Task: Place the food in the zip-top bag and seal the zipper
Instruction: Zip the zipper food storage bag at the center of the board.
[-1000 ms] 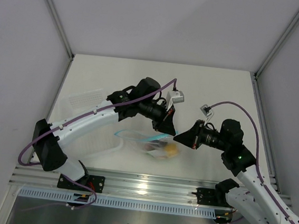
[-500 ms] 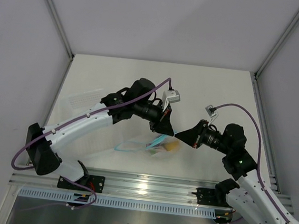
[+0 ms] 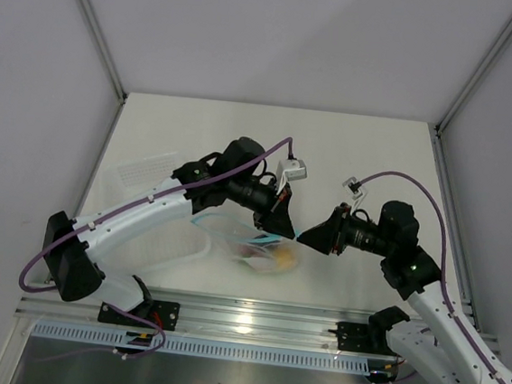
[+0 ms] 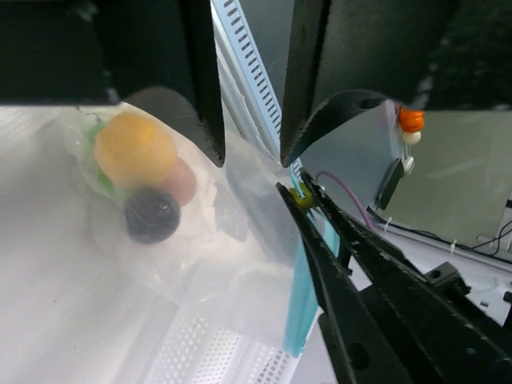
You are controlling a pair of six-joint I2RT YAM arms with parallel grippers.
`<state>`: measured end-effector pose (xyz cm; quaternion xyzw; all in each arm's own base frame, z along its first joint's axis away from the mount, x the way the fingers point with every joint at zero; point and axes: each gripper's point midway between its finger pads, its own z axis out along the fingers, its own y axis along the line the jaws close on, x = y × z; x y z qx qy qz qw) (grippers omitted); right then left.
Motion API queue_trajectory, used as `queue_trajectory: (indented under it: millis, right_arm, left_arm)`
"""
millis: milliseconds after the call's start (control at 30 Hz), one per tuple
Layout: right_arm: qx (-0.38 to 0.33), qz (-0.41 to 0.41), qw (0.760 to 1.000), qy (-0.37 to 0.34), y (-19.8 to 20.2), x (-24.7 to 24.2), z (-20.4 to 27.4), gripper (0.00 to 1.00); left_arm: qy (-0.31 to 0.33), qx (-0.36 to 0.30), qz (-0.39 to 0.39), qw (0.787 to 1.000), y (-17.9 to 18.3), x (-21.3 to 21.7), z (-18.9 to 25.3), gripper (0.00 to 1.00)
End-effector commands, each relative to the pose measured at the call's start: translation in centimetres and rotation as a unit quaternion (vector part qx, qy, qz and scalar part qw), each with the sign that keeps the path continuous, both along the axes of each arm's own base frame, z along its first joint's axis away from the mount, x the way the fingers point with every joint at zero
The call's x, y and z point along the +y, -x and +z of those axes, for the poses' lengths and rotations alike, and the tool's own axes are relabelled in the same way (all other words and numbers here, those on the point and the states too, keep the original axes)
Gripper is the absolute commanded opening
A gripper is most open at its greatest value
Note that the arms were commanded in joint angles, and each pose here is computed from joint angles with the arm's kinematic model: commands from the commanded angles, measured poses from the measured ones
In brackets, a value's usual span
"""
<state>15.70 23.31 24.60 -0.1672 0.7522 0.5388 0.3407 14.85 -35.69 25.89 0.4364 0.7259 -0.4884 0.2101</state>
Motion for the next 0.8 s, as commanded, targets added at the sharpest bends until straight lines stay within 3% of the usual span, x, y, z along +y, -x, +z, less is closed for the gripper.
queue_trajectory:
  millis: [0,433,767]
  right_arm:
    - [-0.059,0.05,0.997,0.01,1.2,0.0,1.9,0.39]
    - [-0.048,0.125,0.991,0.003,2.6,0.9,1.8,0.39]
    - [-0.052,0.162,0.985,-0.007,2.6,2.5,2.4,0.27]
  left_arm:
    - [0.032,-0.004,-0.014,0.999,0.7,0.1,2.9,0.01]
    - [0.042,0.0,-0.018,0.999,0.6,-0.1,3.7,0.01]
    - [0.044,0.011,-0.023,0.999,0.7,-0.4,3.7,0.01]
